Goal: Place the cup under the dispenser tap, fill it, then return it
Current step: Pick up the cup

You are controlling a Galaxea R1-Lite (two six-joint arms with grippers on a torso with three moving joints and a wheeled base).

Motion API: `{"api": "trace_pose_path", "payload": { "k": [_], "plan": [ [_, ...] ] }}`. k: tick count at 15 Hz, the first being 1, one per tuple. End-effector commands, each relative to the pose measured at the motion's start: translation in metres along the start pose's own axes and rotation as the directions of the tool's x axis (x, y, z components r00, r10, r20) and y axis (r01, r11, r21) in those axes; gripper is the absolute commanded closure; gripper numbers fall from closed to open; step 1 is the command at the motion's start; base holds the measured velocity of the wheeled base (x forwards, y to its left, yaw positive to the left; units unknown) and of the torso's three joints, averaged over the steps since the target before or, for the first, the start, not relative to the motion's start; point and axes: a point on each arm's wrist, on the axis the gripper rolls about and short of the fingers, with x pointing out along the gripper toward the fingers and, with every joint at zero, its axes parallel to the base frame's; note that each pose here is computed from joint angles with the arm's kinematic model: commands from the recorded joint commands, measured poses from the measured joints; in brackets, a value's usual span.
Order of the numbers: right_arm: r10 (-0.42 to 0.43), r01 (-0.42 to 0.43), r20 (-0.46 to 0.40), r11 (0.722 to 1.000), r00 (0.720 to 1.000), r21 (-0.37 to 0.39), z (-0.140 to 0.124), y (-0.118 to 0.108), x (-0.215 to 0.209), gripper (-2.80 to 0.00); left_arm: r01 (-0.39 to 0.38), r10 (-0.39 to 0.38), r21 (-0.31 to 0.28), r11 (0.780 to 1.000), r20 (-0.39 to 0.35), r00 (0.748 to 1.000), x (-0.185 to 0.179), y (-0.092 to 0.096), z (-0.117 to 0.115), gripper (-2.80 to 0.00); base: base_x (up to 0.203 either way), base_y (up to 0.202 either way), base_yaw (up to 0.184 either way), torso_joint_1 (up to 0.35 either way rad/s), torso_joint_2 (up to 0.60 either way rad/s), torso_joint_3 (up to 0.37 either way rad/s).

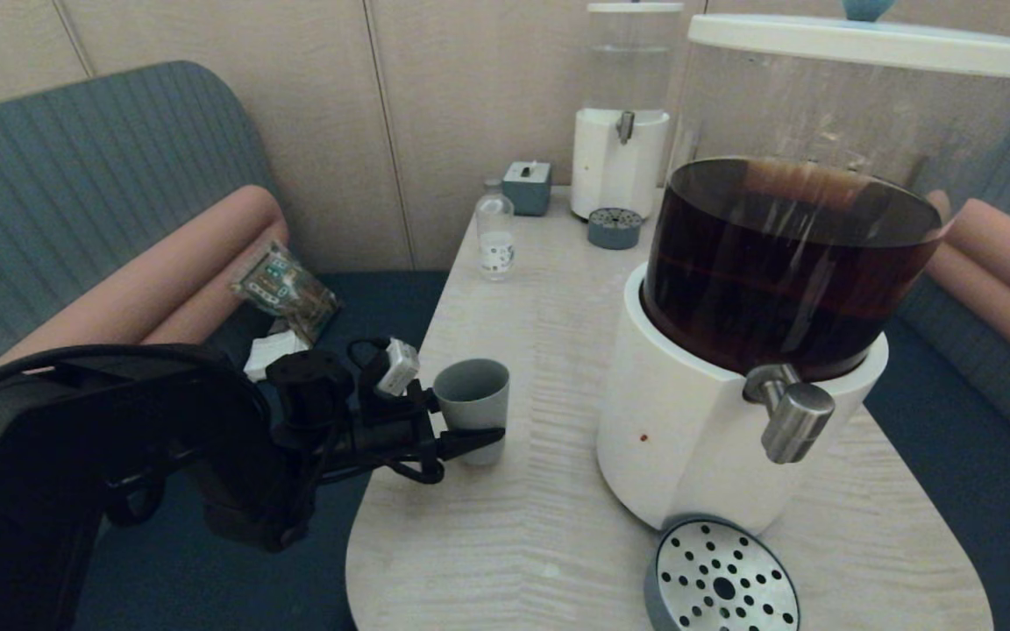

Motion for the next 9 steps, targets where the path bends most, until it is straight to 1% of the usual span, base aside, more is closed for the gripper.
{"api": "trace_pose_path", "payload": {
  "k": [1, 4, 9],
  "plan": [
    [0.000, 0.000, 0.004, 1.000, 1.000, -0.001, 0.000, 0.000, 0.000, 0.00, 0.004, -0.005, 0.029, 1.000, 0.020, 1.000, -0.007, -0.008, 0.019, 0.00, 0.000, 0.000, 0.000, 0.000, 0.00, 0.000],
    [0.000, 0.000, 0.006, 1.000, 1.000, -0.001, 0.000, 0.000, 0.000, 0.00, 0.016, -0.017, 0.029, 0.999, 0.021, 1.000, -0.017, -0.029, 0.037, 0.00, 0.000, 0.000, 0.000, 0.000, 0.00, 0.000],
    [0.000, 0.000, 0.006, 1.000, 1.000, -0.001, 0.000, 0.000, 0.000, 0.00, 0.077, -0.080, 0.051, 0.996, 0.042, 0.996, -0.033, -0.081, 0.074, 0.00, 0.000, 0.000, 0.000, 0.000, 0.00, 0.000]
  ]
}}
